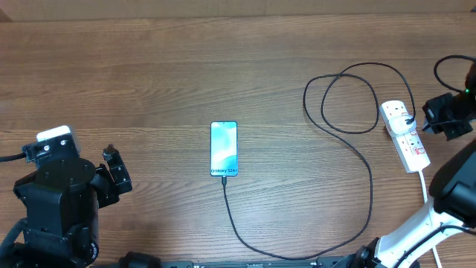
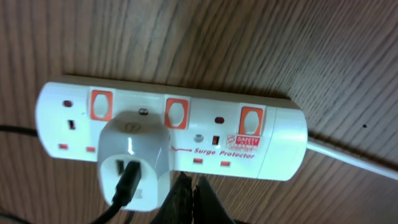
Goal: Plug charger to phone and switch on socket
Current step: 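Press the orange socket switch on the power strip with the right gripper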
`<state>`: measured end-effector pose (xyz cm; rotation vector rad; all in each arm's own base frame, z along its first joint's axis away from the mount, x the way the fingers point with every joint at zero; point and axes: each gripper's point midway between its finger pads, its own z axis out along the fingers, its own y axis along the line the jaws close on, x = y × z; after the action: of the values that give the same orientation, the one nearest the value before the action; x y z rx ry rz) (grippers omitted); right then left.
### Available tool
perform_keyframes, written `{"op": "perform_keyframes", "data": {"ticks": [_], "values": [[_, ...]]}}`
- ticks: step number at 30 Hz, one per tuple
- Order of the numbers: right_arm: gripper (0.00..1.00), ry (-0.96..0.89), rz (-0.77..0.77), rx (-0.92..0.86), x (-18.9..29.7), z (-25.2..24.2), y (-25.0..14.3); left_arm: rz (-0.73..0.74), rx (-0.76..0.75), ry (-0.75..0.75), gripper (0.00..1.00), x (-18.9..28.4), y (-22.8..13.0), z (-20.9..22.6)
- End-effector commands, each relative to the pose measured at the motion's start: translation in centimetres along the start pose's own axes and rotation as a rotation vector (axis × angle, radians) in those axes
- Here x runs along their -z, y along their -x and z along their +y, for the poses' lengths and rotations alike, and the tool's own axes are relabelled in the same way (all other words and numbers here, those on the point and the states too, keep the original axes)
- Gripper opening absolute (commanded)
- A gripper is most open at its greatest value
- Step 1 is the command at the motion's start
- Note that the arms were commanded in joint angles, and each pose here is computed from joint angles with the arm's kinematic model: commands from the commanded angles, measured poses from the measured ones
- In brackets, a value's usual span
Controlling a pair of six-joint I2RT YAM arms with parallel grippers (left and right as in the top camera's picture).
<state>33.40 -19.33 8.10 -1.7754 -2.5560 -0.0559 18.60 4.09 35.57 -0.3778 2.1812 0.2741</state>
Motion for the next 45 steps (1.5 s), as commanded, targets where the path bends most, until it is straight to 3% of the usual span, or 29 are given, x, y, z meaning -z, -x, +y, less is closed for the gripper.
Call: {"op": "perform_keyframes", "data": {"ticks": [1, 45], "values": [[0.04, -0.018, -0.018, 0.01, -0.4, 0.1, 0.9, -0.002, 0.0, 0.008, 1.0, -0.1, 0.0, 0.1], [0.04, -0.038, 0.017, 0.09, -4.7, 2.5, -0.2, -0.002, 0.0, 0.009, 1.0, -0.1, 0.0, 0.0]]}}
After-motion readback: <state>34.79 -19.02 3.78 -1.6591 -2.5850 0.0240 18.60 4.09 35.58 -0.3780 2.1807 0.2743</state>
